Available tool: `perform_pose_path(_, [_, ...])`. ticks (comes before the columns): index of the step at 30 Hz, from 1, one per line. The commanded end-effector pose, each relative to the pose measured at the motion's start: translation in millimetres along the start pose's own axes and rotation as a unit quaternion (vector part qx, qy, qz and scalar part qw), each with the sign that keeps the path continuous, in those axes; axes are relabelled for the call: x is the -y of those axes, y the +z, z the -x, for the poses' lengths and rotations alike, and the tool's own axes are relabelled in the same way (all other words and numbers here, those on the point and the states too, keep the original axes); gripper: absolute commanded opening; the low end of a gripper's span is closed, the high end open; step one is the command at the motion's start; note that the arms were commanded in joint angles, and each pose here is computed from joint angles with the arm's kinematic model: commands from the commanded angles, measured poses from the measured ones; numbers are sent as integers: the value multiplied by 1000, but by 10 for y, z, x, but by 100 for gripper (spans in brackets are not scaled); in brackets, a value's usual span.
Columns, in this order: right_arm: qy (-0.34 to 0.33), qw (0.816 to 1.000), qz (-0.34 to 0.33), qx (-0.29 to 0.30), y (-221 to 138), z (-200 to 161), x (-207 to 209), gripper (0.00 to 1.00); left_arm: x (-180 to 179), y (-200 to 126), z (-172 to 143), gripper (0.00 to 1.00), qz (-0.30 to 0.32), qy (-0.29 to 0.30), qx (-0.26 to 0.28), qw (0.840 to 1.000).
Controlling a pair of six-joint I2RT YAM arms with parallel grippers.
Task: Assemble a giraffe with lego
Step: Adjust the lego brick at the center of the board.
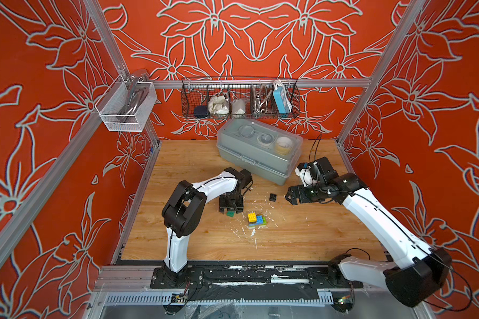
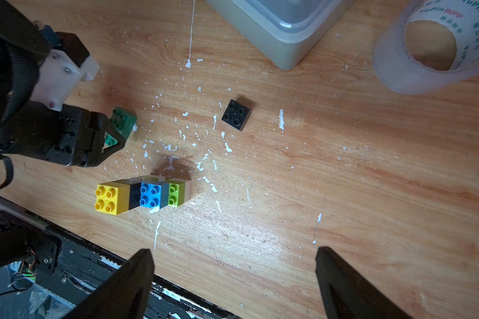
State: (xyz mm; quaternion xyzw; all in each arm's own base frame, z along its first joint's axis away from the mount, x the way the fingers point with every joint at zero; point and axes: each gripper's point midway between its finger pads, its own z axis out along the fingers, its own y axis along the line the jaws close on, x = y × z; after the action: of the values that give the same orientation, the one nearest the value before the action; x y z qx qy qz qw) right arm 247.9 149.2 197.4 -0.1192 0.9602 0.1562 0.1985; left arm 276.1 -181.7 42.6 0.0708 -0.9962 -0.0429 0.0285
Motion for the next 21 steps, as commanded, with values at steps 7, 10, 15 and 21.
perform_pose_path(7, [0,1000,15,4,-18,-30,-32,96,-9,-73,-39,63,-12,-25,8,1000])
perform_pose_path(10, [1,1000,14,6,-25,-34,-27,96,16,68,-65,63,-11,-25,-7,1000])
perform_pose_path(15, [0,1000,11,9,-59,-31,-22,96,-89,169,-16,63,18,-29,1,999])
perform_pose_path(21, [-4,1000,8,11,-95,-16,-19,96,-218,200,36,63,31,-35,7,999])
